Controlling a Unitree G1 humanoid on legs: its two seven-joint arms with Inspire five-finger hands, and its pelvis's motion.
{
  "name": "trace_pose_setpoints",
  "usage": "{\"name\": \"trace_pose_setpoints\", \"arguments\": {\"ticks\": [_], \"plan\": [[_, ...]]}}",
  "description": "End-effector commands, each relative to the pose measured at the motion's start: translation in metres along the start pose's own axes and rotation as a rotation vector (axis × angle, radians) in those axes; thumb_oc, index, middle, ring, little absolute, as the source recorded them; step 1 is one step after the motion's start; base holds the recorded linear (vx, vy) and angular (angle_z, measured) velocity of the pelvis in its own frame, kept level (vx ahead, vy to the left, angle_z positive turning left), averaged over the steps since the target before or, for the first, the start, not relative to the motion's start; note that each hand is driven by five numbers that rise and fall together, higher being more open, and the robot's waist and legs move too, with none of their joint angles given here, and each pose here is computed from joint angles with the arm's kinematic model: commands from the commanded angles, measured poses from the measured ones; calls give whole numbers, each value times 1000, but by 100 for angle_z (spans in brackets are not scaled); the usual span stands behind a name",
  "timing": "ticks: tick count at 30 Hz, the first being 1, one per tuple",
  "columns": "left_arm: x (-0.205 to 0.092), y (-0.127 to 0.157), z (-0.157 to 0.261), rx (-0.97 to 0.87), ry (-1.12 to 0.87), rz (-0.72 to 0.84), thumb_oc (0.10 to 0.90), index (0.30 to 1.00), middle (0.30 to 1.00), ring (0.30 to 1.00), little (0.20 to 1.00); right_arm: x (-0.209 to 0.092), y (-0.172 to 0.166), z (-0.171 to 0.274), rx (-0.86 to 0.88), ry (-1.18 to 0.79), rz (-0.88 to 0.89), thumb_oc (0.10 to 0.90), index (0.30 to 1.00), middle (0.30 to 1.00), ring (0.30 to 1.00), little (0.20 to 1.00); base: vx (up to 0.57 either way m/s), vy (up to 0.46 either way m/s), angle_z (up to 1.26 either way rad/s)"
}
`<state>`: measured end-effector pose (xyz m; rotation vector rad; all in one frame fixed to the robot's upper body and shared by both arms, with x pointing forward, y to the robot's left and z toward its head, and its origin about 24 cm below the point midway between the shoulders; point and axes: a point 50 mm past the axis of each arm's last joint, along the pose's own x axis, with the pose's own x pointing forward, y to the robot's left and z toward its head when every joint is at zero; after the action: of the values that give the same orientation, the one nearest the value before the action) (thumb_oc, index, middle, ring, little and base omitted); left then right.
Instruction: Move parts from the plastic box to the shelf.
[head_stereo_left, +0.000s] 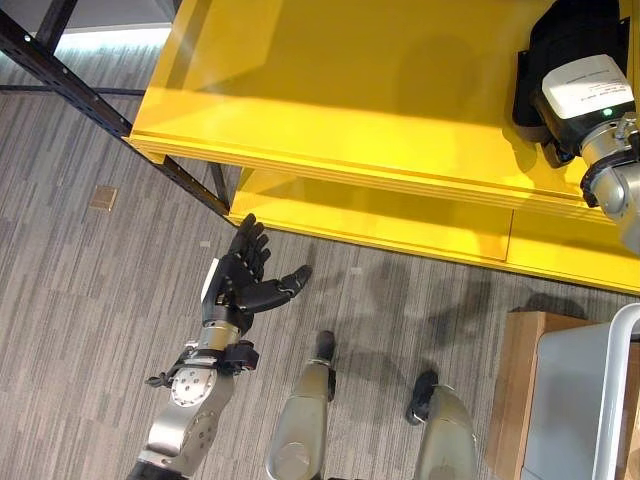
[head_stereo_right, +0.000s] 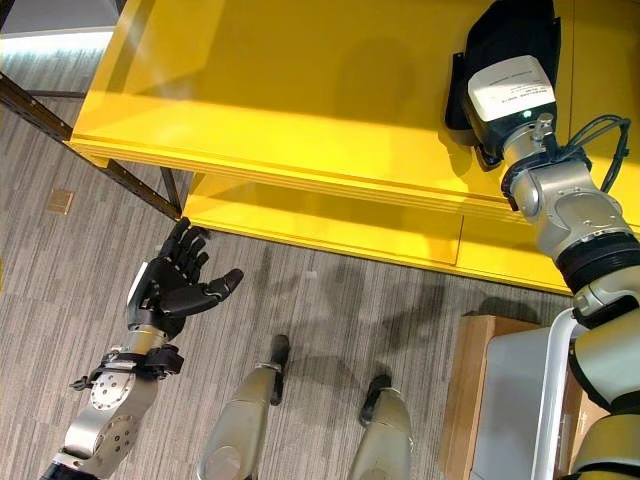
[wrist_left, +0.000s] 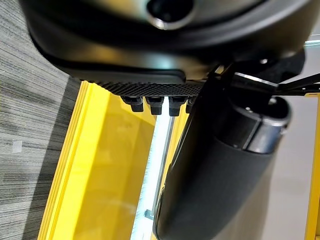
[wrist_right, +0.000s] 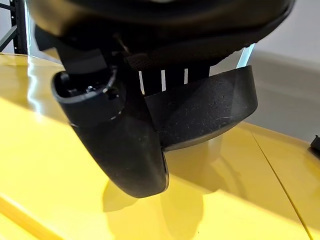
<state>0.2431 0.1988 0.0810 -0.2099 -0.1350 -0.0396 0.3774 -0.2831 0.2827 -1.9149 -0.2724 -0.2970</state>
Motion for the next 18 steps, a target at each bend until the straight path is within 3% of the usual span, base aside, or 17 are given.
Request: {"name": "trace_pose_setpoints", "arguments": {"ticks": [1, 2, 3, 4, 5, 18], "plan": [[0, -7, 52, -14, -263, -83, 900, 1000, 1000, 1000, 1000, 10, -81, -26, -51, 68, -264, 400, 300, 300, 300, 300, 0, 0, 0], [0, -7, 52, -16, -263, -79, 900, 1000, 1000, 1000, 1000, 10, -80, -25, -29, 70, -269, 400, 300, 300, 300, 300, 0, 0, 0], [0, -6, 51, -18, -264, -76, 900, 1000, 1000, 1000, 1000, 11, -78, -24, -16, 69, -263, 600, 580, 580, 580, 580, 0, 0, 0], [0, -6, 51, -17, -263, -76, 900, 1000, 1000, 1000, 1000, 10, -78, -24, -16, 69, -263, 600, 580, 580, 580, 580, 0, 0, 0], [0, -6, 51, -20, -264, -75, 900, 1000, 1000, 1000, 1000, 11, -75, -22, 0, 64, -253, 900, 1000, 1000, 1000, 1000, 0, 0, 0], [0, -5, 54, -8, -276, -65, 900, 1000, 1000, 1000, 1000, 15, -77, -14, 81, 30, -199, 900, 1000, 1000, 1000, 1000, 0, 0, 0]]}}
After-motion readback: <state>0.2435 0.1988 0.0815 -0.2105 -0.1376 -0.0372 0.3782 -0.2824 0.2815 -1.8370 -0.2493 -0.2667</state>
